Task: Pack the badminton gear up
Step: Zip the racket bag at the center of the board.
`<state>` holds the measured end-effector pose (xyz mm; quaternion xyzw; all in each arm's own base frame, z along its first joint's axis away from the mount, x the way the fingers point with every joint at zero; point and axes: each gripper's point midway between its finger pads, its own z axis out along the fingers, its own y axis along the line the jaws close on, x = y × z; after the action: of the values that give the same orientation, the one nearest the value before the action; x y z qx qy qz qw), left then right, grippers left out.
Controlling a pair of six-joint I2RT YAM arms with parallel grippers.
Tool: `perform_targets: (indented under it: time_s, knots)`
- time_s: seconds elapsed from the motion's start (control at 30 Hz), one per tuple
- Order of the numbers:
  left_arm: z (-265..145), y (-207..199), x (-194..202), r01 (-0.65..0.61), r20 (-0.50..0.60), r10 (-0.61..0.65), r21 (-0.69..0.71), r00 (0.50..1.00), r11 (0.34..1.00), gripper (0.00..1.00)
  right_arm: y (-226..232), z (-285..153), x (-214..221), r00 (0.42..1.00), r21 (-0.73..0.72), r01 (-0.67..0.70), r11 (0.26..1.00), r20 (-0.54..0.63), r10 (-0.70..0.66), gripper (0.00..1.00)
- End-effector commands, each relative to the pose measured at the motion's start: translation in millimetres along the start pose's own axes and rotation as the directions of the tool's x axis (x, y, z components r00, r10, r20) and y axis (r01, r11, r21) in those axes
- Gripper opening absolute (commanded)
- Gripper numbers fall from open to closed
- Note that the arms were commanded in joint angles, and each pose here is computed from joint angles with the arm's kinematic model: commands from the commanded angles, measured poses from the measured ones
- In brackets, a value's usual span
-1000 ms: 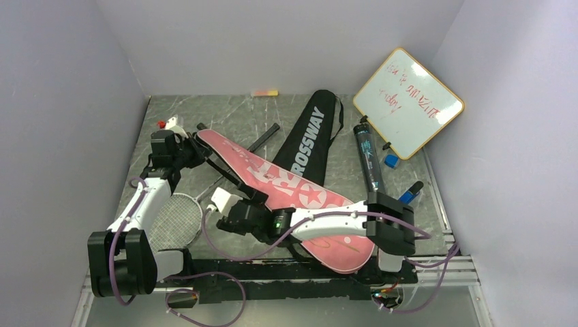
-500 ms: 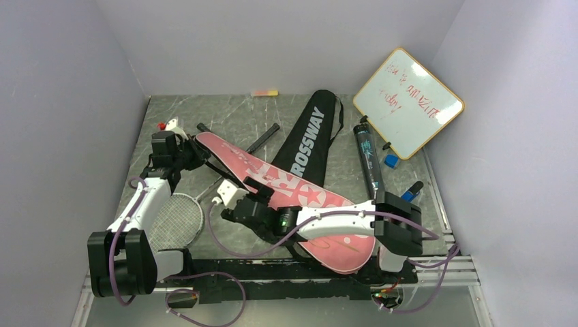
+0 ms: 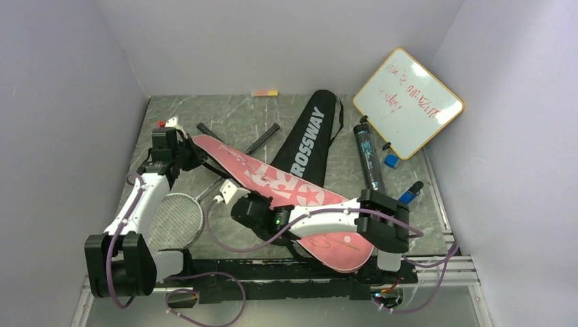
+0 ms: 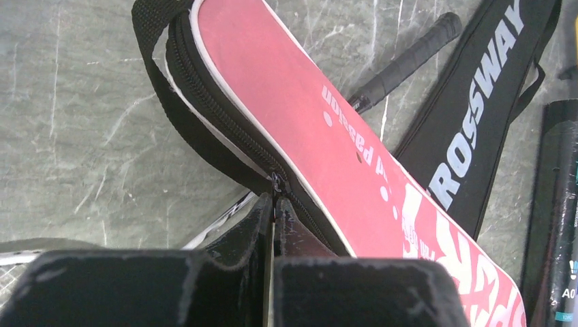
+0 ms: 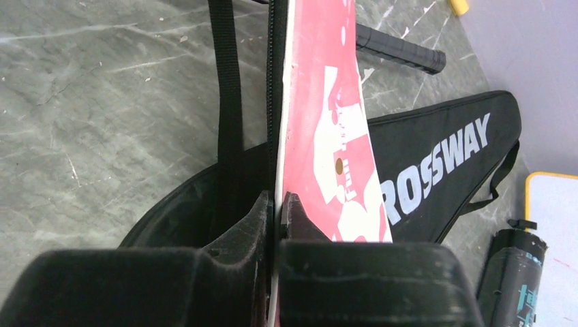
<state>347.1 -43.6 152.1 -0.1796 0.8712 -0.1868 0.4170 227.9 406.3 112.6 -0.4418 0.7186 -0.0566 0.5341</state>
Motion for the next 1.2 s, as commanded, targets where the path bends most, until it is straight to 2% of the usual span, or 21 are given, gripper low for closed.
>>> perform_targets:
  time_s: [0.0,0.27,0.5,0.67,0.87,0.9,1.0,1.1,1.13,1.17]
  knots:
    - [-10,0,-57,-0.047,0.153,0.06,-0.086,0.986,0.995,0.05,-19,-22,4,0.999,-0.007,-0.033,0.999,0.004,0.033,0.0]
    - [-18,14,-73,-0.149,0.098,0.172,-0.212,0.98,0.966,0.05,-24,-42,23,0.999,-0.07,-0.034,0.997,-0.011,0.033,0.0]
    - [-26,33,-83,-0.242,0.067,0.277,-0.324,0.958,0.915,0.05,-29,-49,43,0.999,-0.077,0.031,0.997,-0.037,-0.034,0.0]
    - [-24,40,-83,-0.251,0.068,0.293,-0.356,0.954,0.9,0.05,-30,-61,44,0.999,-0.139,0.04,0.989,-0.025,-0.044,0.0]
    - [-30,40,-88,-0.249,0.094,0.302,-0.368,0.949,0.896,0.06,-34,-83,41,1.0,-0.219,0.001,0.976,0.028,0.005,0.0]
    - [-32,37,-89,-0.247,0.104,0.301,-0.358,0.948,0.9,0.11,-35,-85,39,0.999,-0.224,-0.01,0.975,0.041,0.02,0.0]
    - [-37,19,-92,-0.249,0.137,0.295,-0.281,0.946,0.927,0.36,-39,-91,23,0.994,-0.234,-0.057,0.971,0.075,0.077,0.0]
    - [-51,-13,-94,-0.275,0.165,0.296,-0.139,0.941,0.951,0.58,-46,-93,5,0.988,-0.225,-0.102,0.969,0.09,0.125,0.0]
    - [-58,-22,-96,-0.275,0.179,0.29,-0.104,0.94,0.956,0.66,-50,-94,-1,0.986,-0.216,-0.119,0.969,0.088,0.141,0.0]
    - [-65,-30,-96,-0.27,0.194,0.279,-0.073,0.941,0.96,0.8,-54,-94,-7,0.982,-0.204,-0.145,0.968,0.088,0.166,0.0]
